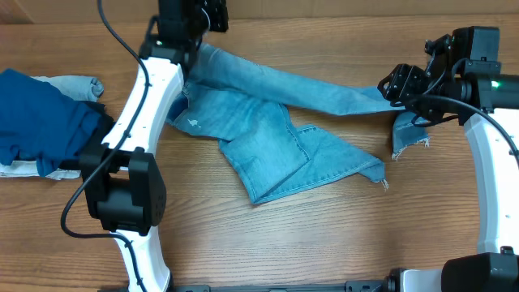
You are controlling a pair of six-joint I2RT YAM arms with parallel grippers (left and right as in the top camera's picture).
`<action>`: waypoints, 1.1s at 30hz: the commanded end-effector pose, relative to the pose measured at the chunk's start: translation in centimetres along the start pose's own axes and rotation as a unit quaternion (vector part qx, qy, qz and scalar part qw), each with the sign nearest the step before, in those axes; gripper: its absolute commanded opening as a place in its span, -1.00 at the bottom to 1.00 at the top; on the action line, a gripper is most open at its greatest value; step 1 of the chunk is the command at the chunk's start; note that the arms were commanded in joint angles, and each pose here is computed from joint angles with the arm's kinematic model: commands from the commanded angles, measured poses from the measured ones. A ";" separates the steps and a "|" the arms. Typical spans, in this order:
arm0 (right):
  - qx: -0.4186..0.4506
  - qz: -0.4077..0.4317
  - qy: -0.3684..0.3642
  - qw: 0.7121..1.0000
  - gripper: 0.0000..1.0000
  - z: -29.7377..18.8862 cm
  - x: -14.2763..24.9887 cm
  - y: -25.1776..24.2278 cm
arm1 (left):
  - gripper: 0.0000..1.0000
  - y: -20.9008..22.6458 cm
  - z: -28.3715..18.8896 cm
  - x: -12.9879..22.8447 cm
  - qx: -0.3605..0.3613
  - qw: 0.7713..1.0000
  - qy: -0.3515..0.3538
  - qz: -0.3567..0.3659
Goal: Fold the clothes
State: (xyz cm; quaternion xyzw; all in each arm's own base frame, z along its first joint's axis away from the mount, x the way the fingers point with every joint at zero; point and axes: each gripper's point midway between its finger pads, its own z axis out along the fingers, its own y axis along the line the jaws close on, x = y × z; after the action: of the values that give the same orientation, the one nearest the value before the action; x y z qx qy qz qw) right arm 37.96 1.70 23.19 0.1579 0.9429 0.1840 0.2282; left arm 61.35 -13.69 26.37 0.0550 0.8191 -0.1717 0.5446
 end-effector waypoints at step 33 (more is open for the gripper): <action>0.012 0.111 0.200 0.973 0.83 4.6 15.9 -4.6 | 0.58 6.2 -11.1 30.4 -0.096 0.894 0.437 0.005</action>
State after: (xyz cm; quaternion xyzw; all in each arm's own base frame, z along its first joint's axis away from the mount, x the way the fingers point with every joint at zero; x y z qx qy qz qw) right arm 27.30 3.91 14.57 0.1901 0.9593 0.2035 0.0467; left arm 41.86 -7.34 3.44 0.0885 0.9814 -0.0490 0.1635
